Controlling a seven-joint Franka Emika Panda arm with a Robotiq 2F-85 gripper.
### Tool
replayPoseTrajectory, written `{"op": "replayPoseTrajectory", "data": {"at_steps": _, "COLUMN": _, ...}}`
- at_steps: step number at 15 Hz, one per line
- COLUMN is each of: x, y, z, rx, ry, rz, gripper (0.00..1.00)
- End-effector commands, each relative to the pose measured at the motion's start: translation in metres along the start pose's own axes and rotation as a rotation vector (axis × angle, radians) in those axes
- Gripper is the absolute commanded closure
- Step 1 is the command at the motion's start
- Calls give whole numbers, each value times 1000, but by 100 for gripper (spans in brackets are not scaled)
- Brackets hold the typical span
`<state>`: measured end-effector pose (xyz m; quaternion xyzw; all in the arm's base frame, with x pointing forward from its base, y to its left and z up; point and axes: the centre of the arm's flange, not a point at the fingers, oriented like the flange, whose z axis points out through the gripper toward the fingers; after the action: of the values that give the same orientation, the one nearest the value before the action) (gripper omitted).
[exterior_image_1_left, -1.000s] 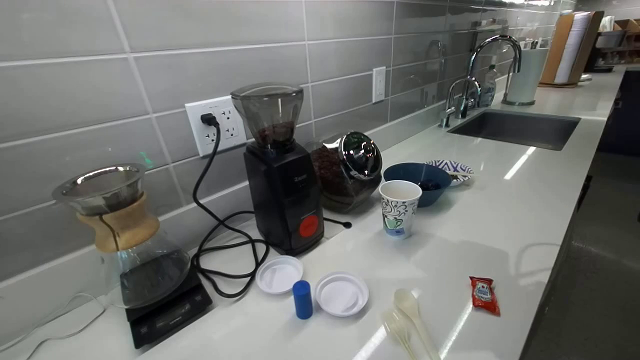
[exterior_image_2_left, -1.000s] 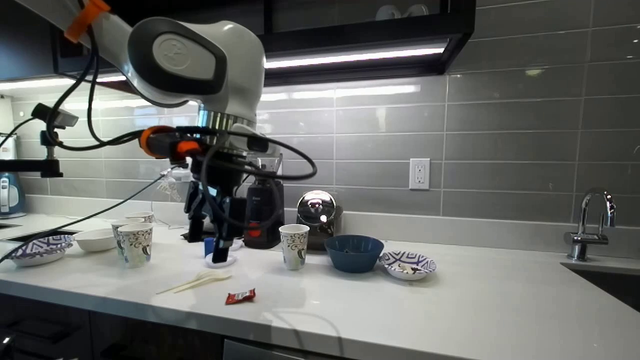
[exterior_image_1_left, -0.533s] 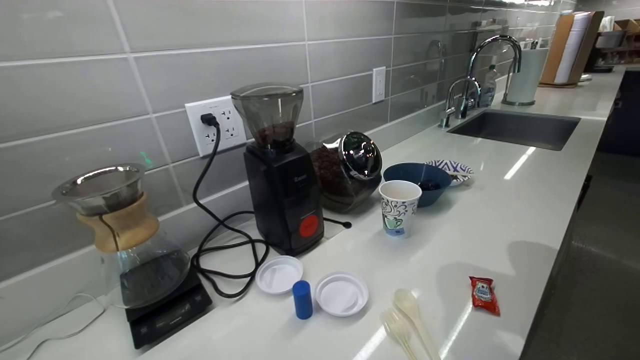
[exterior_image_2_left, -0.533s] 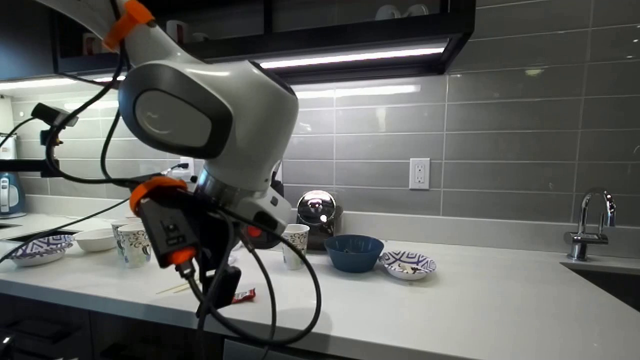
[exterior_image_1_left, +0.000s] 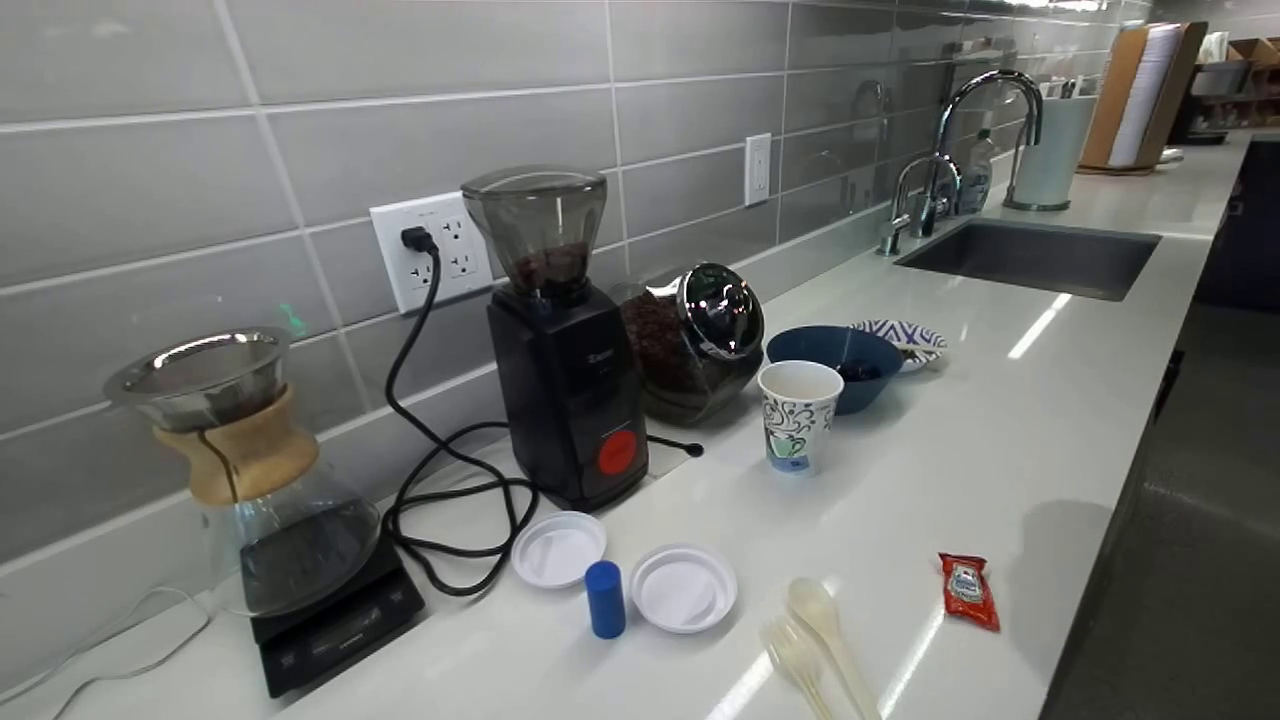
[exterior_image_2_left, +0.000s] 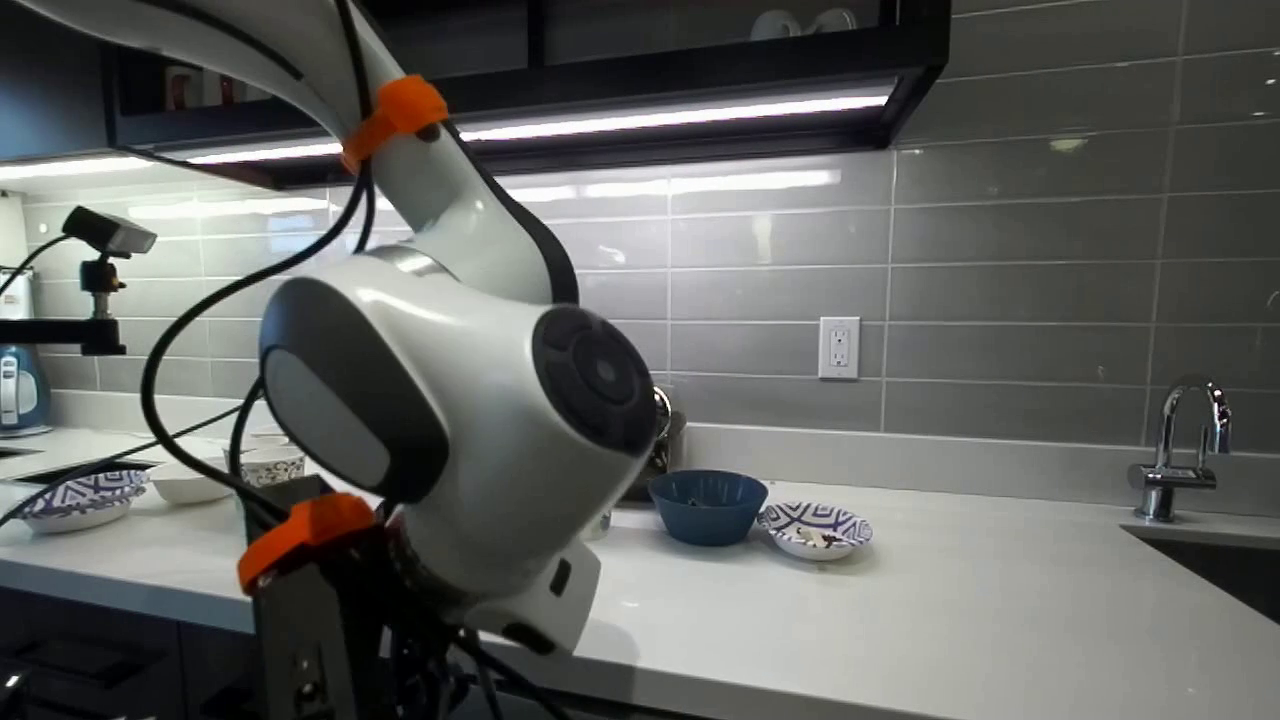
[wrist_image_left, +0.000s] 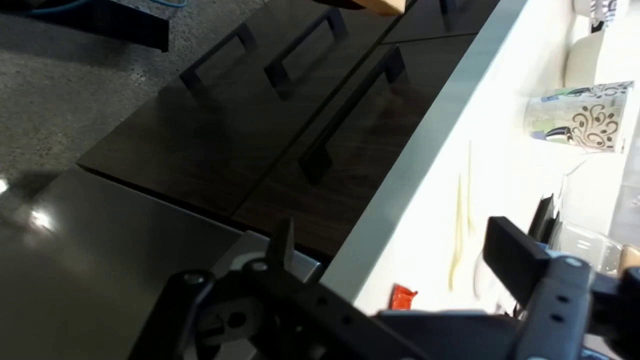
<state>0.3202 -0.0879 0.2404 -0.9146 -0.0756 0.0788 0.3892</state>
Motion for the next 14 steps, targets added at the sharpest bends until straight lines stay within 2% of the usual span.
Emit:
{"op": "replayPoseTrajectory", "data": {"at_steps": 1, "x": 6, "y": 57, "z": -7, "rx": 73, "ry": 36, "rz": 146, "gripper": 34}}
{"op": "replayPoseTrajectory", "data": {"at_steps": 5, "x": 2, "y": 98, "z": -15, "rx": 104, "ry": 74, "rz": 353, "gripper": 62}}
{"op": "replayPoseTrajectory", "data": {"at_steps": 6, "x": 1, "y": 104, "z": -18, "rx": 87, "ry": 85, "rz": 402, "gripper": 70}}
{"op": "replayPoseTrajectory", "data": {"at_steps": 7, "x": -15, "y": 88, "z": -14, "rx": 65, "ry": 77, "rz": 318, "gripper": 51}}
{"op": "replayPoseTrajectory", "data": {"at_steps": 9, "x": -13, "y": 100, "z": -16, "rx": 65, "ry": 78, "rz": 367, "gripper": 66}}
{"op": "replayPoseTrajectory", "data": {"at_steps": 10, "x": -12, "y": 102, "z": -16, "rx": 65, "ry": 78, "rz": 376, "gripper": 69}}
{"op": "replayPoseTrajectory", "data": {"at_steps": 12, "x": -9, "y": 102, "z": -15, "rx": 64, "ry": 75, "rz": 382, "gripper": 70}}
{"op": "replayPoseTrajectory", "data": {"at_steps": 13, "x": -8, "y": 102, "z": -16, "rx": 64, "ry": 74, "rz": 383, "gripper": 92}}
{"op": "replayPoseTrajectory", "data": {"at_steps": 14, "x": -5, "y": 106, "z": -19, "rx": 64, "ry": 82, "rz": 384, "gripper": 95}}
